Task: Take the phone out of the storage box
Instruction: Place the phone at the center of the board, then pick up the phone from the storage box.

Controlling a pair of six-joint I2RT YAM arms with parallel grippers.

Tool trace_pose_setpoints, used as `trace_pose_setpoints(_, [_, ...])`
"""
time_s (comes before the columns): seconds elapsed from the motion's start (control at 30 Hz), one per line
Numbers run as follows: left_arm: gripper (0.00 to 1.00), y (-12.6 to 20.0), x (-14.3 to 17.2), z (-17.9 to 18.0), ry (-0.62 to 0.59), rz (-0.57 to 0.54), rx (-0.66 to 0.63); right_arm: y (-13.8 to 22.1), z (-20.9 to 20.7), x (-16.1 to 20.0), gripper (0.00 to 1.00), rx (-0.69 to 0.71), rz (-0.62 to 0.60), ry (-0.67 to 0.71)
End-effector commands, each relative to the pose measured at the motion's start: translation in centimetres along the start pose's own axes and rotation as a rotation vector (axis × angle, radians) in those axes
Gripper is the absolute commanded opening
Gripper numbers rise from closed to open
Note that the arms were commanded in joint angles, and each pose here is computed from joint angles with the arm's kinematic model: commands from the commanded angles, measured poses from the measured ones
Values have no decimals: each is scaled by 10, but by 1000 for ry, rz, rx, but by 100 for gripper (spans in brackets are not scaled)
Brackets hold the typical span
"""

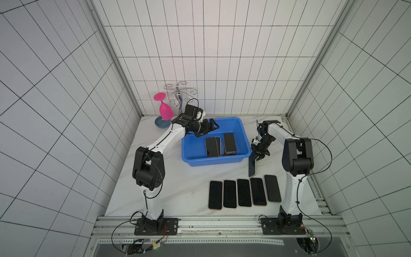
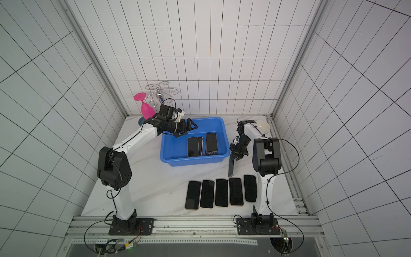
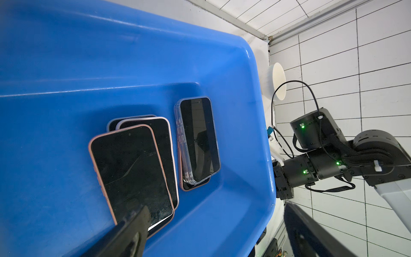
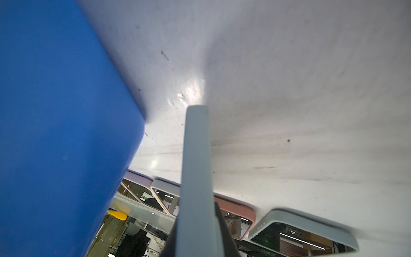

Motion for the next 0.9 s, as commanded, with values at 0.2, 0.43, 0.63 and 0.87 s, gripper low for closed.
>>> trace_pose_setpoints(0.2, [98,6,4,4,-12,-5,-25,-4,-32,-10,41,56,-13,-51])
trace_pose_setpoints(0.43, [98,6,7,6,-9,-5,-36,-4,-41,-12,43,42,-12,-86])
trace_pose_setpoints(0.63, [98,0,6,8,-27,-4,-95,12,-41,-7,43,-2,-71,-151])
trace_pose_setpoints(0.87, [98,-21,2,33,-80,83,-506,71,-22,5,57,-77,-291,-225])
Point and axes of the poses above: each gripper's point midway between its finger pads, its own y axis back along the fingers, its own z axis along the line the jaws close on, x = y × z, the point moved 5 cm from there along y, back along the fingers, and after that the axes turned 5 degrees about -y, right-handed, at the moved point
